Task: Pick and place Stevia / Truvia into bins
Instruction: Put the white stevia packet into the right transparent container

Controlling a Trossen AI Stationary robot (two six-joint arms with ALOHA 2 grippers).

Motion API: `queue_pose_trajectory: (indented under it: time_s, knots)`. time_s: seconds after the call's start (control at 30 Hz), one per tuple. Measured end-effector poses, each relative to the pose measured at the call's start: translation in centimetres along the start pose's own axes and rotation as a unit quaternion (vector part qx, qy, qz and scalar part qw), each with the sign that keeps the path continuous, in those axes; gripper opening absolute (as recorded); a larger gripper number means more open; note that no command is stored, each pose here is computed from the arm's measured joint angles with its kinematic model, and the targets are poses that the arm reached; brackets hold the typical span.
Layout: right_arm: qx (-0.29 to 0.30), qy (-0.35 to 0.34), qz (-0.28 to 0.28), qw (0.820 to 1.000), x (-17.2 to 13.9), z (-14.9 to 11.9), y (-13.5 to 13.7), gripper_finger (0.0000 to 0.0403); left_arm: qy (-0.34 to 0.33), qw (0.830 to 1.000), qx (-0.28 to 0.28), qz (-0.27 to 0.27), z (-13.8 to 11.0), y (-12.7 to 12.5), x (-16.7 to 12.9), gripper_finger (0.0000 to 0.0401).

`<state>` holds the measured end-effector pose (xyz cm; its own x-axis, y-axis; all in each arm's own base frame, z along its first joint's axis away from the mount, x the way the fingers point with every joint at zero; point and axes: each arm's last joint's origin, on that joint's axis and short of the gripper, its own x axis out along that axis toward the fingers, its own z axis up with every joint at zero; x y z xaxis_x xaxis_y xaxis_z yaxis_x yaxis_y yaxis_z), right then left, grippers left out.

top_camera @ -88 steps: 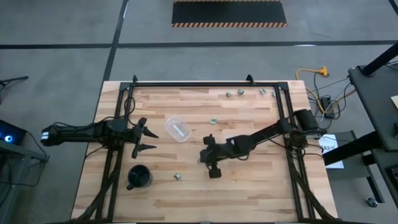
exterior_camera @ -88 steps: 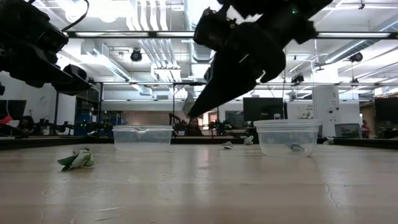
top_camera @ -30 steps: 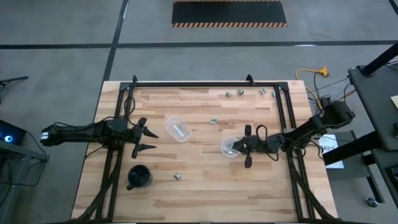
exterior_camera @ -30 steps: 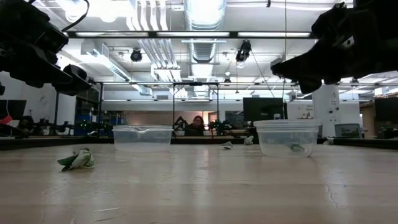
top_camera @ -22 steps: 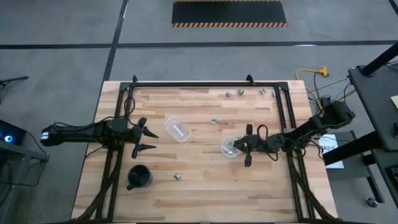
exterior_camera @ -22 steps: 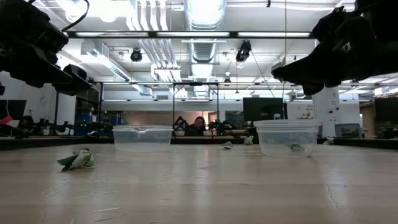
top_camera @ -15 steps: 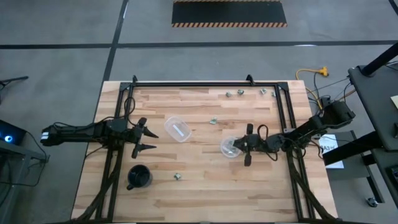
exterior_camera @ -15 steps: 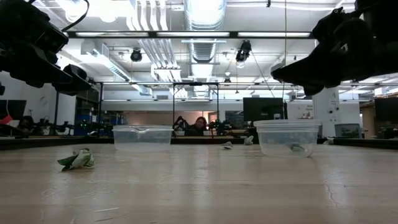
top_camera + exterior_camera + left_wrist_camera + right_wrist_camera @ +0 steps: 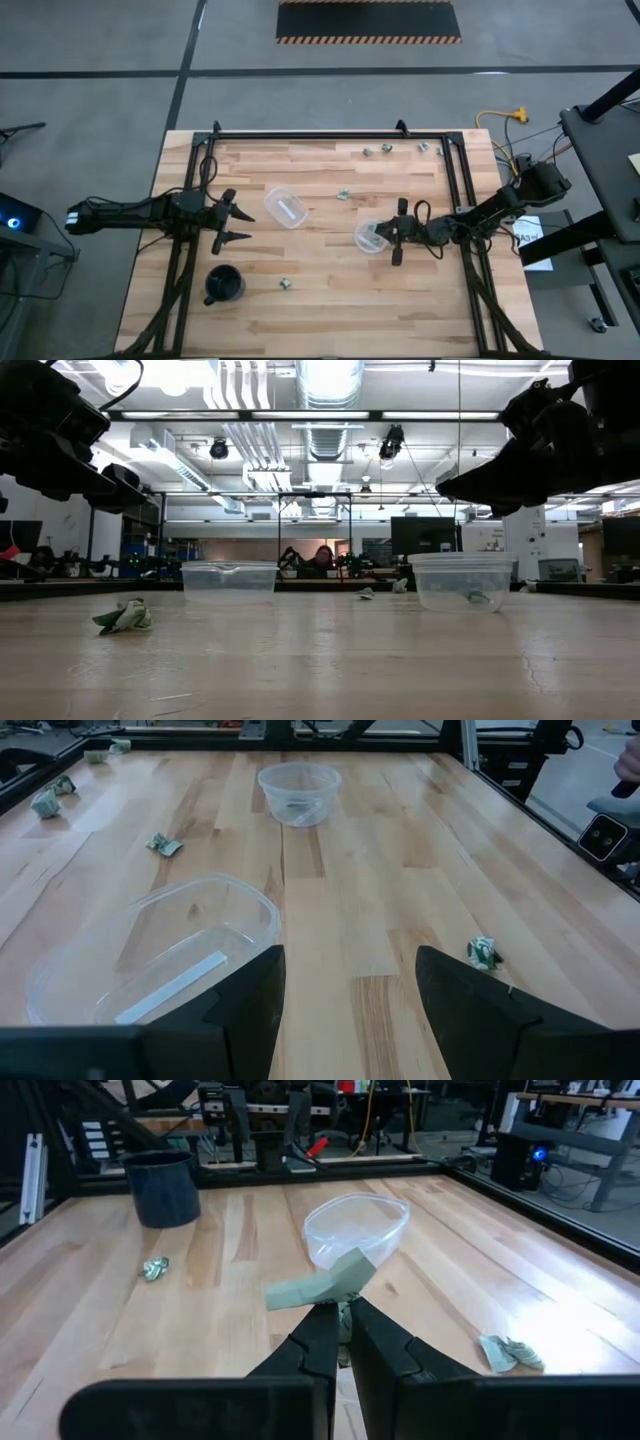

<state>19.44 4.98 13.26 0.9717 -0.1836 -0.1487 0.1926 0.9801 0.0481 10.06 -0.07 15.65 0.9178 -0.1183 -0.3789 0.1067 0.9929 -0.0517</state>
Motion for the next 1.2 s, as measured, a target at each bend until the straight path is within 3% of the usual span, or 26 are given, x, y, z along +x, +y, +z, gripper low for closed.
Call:
queue_pose_trajectory:
  time_s: [0.7,1.2]
  knots:
    - [0.007,0.004,0.001,1.0,0.0,-0.09,0.0,0.002,0.0,1.0,0.0,0.0,0.0,0.0,0.0,0.0209]
    - [0.02,0.003,-0.013,1.0,0.0,-0.1,-0.09,0.0196,-0.001,1.0,0.0,0.0,0.01,0.0,-0.01,0.0209]
